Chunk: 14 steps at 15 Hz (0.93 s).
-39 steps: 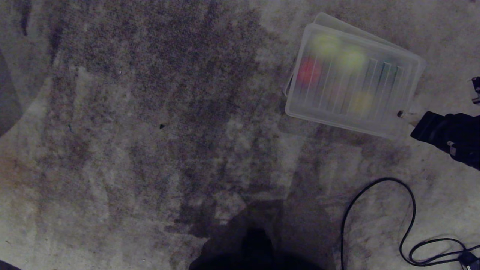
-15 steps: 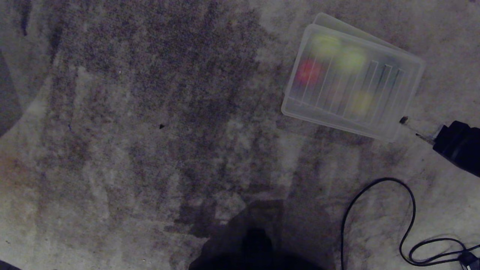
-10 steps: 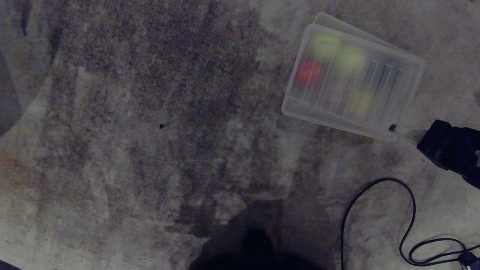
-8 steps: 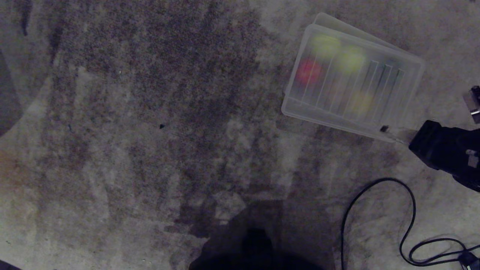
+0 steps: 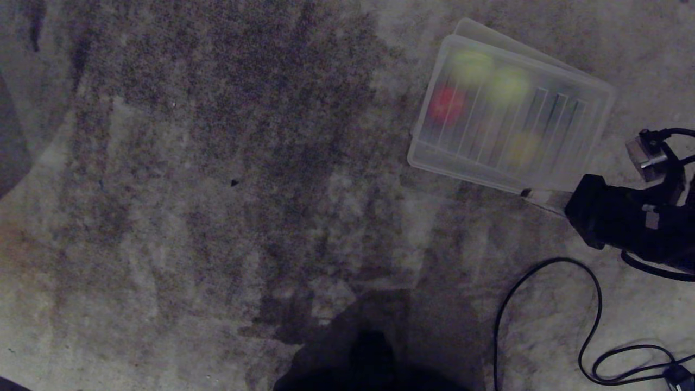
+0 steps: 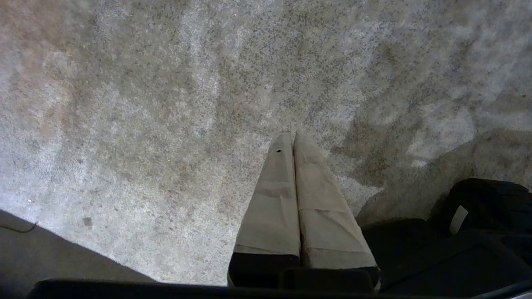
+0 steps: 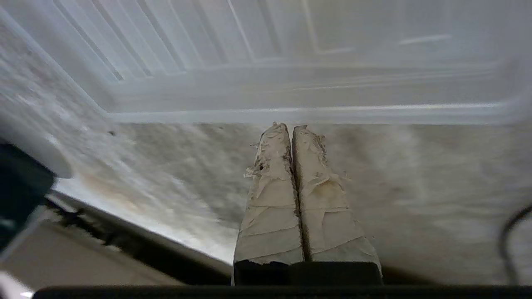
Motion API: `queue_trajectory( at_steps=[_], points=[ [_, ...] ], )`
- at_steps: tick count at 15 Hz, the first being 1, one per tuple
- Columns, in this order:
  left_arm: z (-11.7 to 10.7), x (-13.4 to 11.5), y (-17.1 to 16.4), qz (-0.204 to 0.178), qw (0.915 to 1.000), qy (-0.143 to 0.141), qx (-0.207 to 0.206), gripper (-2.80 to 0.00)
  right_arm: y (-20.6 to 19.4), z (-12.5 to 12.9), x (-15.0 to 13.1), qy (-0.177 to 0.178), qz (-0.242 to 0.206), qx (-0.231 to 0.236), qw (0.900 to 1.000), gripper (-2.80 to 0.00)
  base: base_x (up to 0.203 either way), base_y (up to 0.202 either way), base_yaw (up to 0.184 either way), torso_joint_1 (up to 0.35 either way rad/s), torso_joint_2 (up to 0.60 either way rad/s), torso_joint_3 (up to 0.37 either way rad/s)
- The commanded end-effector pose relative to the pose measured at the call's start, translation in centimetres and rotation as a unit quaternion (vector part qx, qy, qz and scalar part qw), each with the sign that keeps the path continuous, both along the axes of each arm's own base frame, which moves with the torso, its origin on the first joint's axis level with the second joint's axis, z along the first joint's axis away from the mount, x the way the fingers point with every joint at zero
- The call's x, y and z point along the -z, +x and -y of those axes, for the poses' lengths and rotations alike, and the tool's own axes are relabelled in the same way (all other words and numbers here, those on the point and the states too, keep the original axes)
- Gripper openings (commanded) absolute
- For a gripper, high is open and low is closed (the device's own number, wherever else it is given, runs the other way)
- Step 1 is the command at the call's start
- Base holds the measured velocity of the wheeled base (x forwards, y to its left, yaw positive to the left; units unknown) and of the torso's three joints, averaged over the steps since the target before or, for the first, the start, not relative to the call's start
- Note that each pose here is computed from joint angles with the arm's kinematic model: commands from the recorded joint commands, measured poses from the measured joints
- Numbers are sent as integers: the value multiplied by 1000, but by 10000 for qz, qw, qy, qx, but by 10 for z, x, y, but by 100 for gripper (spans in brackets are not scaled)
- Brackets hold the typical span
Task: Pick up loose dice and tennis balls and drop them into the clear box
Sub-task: Close the lid
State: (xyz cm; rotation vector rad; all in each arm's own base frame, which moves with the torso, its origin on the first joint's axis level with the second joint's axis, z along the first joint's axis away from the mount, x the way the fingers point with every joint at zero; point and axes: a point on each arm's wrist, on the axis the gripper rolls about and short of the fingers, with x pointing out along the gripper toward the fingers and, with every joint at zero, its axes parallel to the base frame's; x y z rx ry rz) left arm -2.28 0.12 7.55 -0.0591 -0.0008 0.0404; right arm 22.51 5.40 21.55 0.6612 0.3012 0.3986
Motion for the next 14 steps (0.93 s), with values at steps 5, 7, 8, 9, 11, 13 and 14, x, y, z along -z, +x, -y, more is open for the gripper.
queue_trajectory(
  at_steps=[5,7,8,9,11,13,14],
  points=[
    [0,0,0,-5,10000,-3,-5,-280,21,-13,12,95,-334,-359,9988,-280,0,0,0,0,0,0],
    [0,0,0,-5,10000,-3,3,-280,29,-14,13,91,-370,-345,9987,-280,0,0,0,0,0,0],
    [0,0,0,-5,10000,-3,-1,-280,32,-15,14,86,-381,-340,9987,-280,0,0,0,0,0,0],
    [0,0,0,-5,10000,-3,-5,-280,36,-16,13,89,-358,-333,9988,-280,0,0,0,0,0,0],
    [0,0,0,-5,10000,-3,3,-280,38,-15,10,100,-297,-307,9990,-280,0,0,0,0,0,0],
    [0,0,0,-5,10000,-1,1,-280,39,-14,6,115,-230,-289,9993,-280,0,0,0,0,0,0],
    [0,0,0,-5,10000,-3,3,-280,41,-14,5,120,-205,-276,9993,-280,0,0,0,0,0,0]
  ],
)
